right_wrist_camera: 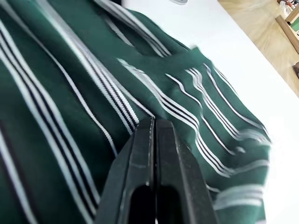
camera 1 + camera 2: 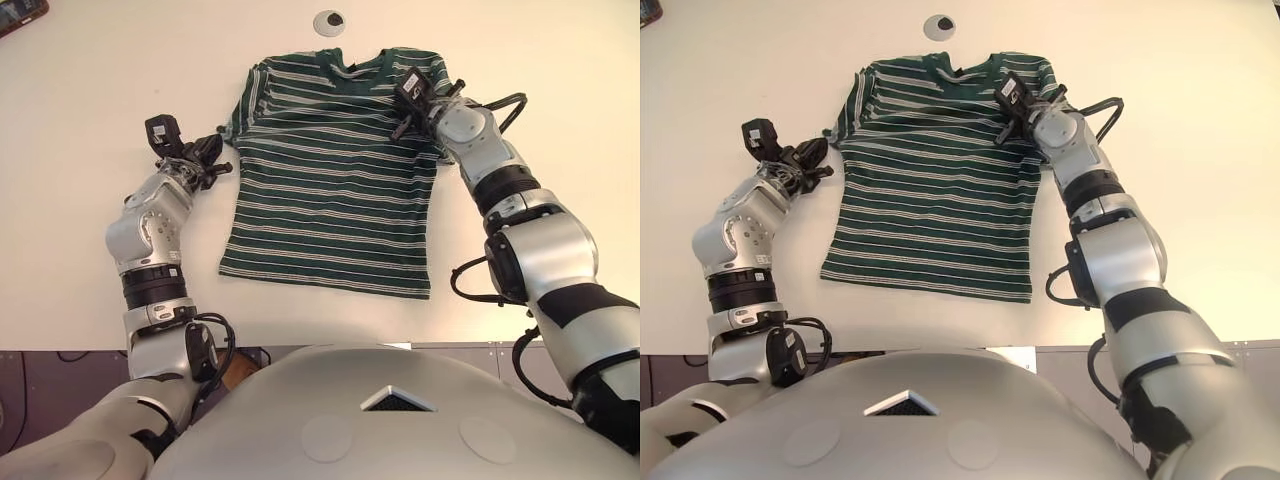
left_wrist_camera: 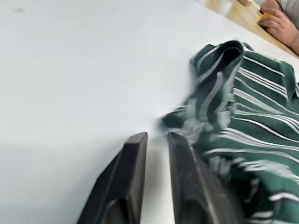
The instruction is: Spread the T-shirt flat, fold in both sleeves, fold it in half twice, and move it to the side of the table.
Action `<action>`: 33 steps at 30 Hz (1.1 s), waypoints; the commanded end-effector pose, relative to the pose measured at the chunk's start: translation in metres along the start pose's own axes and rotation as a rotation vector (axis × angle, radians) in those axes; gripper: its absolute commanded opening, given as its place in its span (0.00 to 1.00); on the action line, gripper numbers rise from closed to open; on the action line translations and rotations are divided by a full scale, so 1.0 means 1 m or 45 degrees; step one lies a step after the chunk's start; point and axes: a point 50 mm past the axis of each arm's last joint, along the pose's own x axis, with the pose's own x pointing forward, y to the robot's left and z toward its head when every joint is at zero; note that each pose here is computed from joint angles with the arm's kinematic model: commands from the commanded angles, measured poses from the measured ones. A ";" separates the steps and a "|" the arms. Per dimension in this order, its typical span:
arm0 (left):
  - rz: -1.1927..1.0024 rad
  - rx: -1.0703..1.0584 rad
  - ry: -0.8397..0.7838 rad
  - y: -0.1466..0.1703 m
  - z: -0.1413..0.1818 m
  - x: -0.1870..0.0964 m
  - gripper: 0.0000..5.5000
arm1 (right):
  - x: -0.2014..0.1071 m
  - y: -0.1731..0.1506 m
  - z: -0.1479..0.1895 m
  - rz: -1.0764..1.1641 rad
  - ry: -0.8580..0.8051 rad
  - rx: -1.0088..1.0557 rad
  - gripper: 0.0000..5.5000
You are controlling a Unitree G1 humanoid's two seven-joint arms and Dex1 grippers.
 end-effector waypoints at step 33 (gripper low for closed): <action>-0.249 0.296 0.168 -0.003 0.020 0.054 0.01 | 0.004 0.016 0.005 0.070 -0.065 -0.004 0.00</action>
